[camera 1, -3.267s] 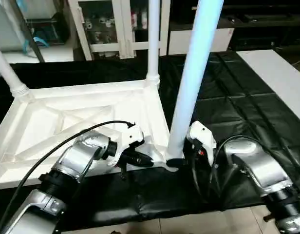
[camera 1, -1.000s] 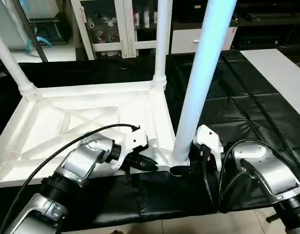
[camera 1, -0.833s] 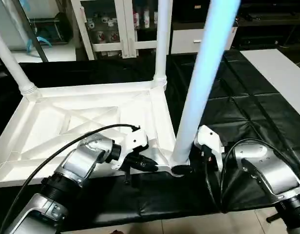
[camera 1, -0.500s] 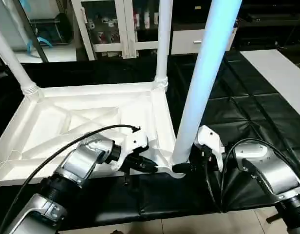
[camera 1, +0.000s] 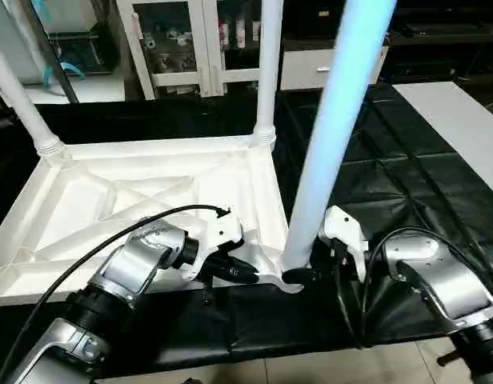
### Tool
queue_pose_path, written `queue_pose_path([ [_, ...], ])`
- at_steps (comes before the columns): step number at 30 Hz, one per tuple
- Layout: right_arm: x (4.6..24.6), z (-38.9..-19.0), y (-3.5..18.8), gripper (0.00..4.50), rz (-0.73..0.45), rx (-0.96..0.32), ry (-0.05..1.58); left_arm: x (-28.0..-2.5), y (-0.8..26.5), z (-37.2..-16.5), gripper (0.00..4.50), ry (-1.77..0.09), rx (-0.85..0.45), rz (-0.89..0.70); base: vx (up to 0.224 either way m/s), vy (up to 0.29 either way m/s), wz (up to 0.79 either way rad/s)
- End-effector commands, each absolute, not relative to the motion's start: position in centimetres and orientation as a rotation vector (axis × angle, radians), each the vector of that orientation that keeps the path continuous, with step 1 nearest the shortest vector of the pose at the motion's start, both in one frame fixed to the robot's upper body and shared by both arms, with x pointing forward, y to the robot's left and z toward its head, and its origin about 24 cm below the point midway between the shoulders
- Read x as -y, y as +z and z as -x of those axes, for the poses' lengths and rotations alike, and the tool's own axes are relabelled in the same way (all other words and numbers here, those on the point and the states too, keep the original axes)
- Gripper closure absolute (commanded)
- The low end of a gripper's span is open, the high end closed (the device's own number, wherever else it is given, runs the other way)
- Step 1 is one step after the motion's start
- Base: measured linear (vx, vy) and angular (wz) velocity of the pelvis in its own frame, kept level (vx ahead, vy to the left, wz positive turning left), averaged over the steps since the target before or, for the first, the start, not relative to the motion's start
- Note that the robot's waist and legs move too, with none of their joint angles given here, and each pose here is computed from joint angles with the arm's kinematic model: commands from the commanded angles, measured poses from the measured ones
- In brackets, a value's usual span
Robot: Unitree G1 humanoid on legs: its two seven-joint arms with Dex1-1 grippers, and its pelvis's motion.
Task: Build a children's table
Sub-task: Rotate leg to tighten
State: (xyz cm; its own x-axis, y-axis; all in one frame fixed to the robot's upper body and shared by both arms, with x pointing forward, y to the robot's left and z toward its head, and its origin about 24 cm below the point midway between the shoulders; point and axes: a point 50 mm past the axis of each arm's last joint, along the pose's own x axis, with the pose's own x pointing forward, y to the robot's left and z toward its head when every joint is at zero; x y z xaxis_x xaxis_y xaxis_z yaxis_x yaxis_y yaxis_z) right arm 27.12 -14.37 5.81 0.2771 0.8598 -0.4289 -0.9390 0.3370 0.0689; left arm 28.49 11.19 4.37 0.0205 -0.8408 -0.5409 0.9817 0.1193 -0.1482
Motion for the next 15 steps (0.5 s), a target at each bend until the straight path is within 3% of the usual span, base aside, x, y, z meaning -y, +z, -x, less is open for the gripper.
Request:
queue_pose_path([
  [1, 13.3, -28.2, 4.6, 2.07, 0.161, -0.44, 1.063, -9.8, 3.2, -28.8, 4.5, -1.387, -0.603, -0.298, 0.0, 0.0, 0.0],
  [6, 12.2, -29.2, 3.6, 2.07, 0.089, -0.438, 0.909, -9.1, 3.1, -30.0, 4.5, -1.269, -0.583, -0.288, 0.0, 0.0, 0.0],
  [8, 10.1, -31.0, 2.6, 2.09, 0.032, -0.437, 0.653, -8.0, 3.0, -31.6, 4.5, -1.086, -0.565, -0.268, 0.0, 0.0, 0.0],
  [10, 9.7, -31.3, 2.4, 2.09, 0.027, -0.438, 0.608, -7.8, 3.0, -31.9, 4.5, -1.054, -0.563, -0.265, 0.0, 0.0, 0.0],
  [11, 8.4, -32.2, 2.3, 2.09, -0.011, -0.44, 0.509, -7.3, 2.8, -32.6, 4.5, -0.96, -0.563, -0.265, 0.0, 0.0, 0.0],
  [15, 6.1, -33.7, 3.0, 2.1, -0.111, -0.427, 0.36, -6.2, 2.9, -33.7, 4.5, -0.823, -0.534, -0.257, 0.0, 0.0, 0.0],
])
